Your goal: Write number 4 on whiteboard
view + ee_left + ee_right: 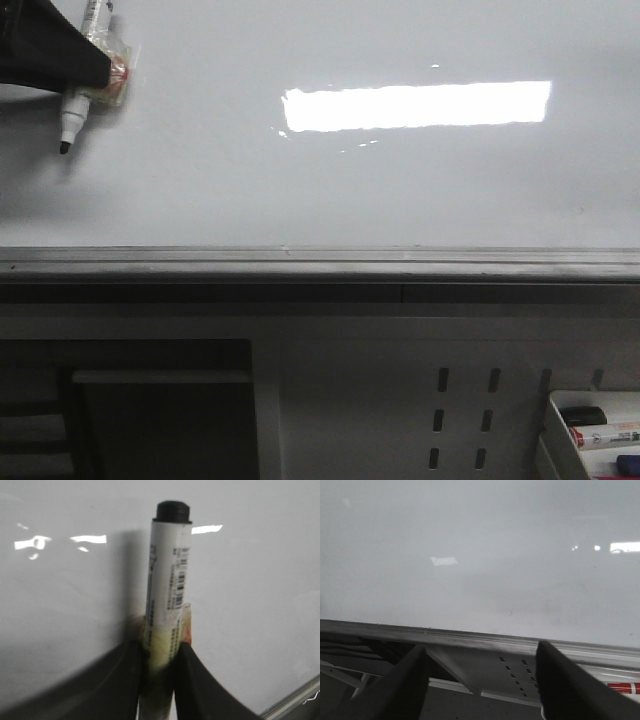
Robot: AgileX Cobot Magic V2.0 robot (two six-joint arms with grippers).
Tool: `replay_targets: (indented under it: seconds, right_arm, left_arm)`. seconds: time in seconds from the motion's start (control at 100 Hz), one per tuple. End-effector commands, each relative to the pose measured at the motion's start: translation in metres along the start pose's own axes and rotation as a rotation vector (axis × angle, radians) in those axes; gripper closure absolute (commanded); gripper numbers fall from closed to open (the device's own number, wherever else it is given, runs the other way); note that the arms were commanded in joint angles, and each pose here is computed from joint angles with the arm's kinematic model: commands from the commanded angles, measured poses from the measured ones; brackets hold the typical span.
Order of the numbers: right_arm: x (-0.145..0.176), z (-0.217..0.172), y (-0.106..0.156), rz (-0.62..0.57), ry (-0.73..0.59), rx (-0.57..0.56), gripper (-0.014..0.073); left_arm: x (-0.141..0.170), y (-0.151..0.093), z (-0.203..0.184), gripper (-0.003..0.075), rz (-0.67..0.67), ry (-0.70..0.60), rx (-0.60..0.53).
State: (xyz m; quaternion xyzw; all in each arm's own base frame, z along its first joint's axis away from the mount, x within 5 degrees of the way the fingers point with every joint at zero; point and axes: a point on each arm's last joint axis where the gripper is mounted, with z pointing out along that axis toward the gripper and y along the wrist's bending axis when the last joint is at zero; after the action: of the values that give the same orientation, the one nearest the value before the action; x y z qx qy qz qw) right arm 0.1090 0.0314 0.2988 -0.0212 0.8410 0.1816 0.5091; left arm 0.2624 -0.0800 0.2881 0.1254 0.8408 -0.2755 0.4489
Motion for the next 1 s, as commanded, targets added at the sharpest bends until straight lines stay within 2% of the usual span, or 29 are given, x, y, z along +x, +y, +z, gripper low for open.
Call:
replay_targets:
  seconds: [0.0, 0.12, 0.19, 0.42, 0.52, 0.78, 0.99]
  right_arm:
    - [-0.015, -0.003, 0.002, -0.006, -0.077, 0.005, 0.0180]
    - [-0.013, -0.002, 0.003, -0.027, -0.049, -0.015, 0.0180]
    - [-0.011, 0.002, 0.007, -0.033, -0.017, -0.068, 0.0180]
    - [-0.012, 0.020, 0.030, -0.047, 0.069, -0.398, 0.0180]
    - [-0.019, 0.026, 0.036, -0.054, 0.111, -0.482, 0.0180]
    - [-0.050, 0.038, 0.047, -0.084, 0.203, -0.623, 0.0180]
    - [-0.066, 0.051, 0.051, -0.107, 0.292, -0.721, 0.0180]
  left_arm:
    - [-0.015, -0.015, -0.012, 0.0741, 0.065, -0.055, 0.065]
    - [-0.013, -0.030, -0.020, 0.0741, 0.189, -0.041, 0.150]
    - [-0.009, -0.043, -0.023, 0.0741, 0.277, -0.014, 0.211]
    - [0.018, -0.097, -0.017, 0.0741, 0.585, 0.118, 0.366]
    - [0.030, -0.120, -0.014, 0.0741, 0.715, 0.135, 0.402]
    - [0.042, -0.156, -0.014, 0.0741, 0.835, 0.079, 0.427]
    - [0.045, -0.160, -0.007, 0.0741, 0.841, 0.073, 0.416]
